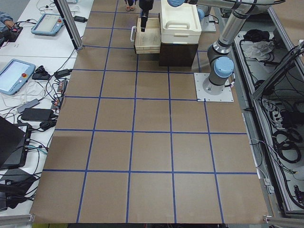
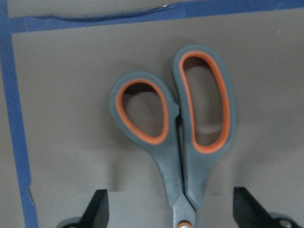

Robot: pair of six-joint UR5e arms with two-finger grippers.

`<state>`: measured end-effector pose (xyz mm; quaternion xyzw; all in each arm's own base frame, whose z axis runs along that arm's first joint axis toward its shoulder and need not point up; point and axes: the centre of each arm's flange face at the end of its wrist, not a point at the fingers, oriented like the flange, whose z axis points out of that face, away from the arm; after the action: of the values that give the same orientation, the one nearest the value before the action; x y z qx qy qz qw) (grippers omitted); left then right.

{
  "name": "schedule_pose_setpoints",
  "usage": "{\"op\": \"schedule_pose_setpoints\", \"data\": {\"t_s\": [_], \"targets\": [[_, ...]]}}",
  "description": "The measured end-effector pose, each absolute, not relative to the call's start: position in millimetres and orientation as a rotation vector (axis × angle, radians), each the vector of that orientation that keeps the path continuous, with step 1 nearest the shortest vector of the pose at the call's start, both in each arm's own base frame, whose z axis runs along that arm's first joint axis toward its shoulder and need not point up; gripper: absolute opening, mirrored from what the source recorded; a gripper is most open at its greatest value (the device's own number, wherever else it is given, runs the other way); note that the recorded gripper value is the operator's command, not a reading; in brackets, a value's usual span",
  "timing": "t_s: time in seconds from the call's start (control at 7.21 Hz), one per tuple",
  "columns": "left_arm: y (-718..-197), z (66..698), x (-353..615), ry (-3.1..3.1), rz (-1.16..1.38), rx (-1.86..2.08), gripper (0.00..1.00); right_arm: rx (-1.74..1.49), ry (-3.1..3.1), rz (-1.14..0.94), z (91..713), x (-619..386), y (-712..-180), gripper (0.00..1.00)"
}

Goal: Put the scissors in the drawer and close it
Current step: 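Close the right gripper on the scissors near the pivot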

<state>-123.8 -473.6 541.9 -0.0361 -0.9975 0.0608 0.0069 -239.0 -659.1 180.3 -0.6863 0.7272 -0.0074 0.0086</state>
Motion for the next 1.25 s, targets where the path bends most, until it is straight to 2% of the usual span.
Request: {"op": "schedule_pose_setpoints", "data": {"t_s": [0.97,1.11,1.25], "targets": [[-473.6,541.9,-123.7,-3.120,0.190,-0.112,1.00,-2.135,2.267,-0.017,176.9,-238.1,-657.5,0.85],[-473.6,541.9,-123.7,-3.120,0.190,-0.112,1.00,-2.130,2.262,-0.014,175.5,-237.5,-656.4,0.65],[-473.6,541.9,-123.7,-3.120,0.190,-0.113,1.00,-2.128,2.260,-0.012,175.0,-237.3,-656.0,0.27]]}}
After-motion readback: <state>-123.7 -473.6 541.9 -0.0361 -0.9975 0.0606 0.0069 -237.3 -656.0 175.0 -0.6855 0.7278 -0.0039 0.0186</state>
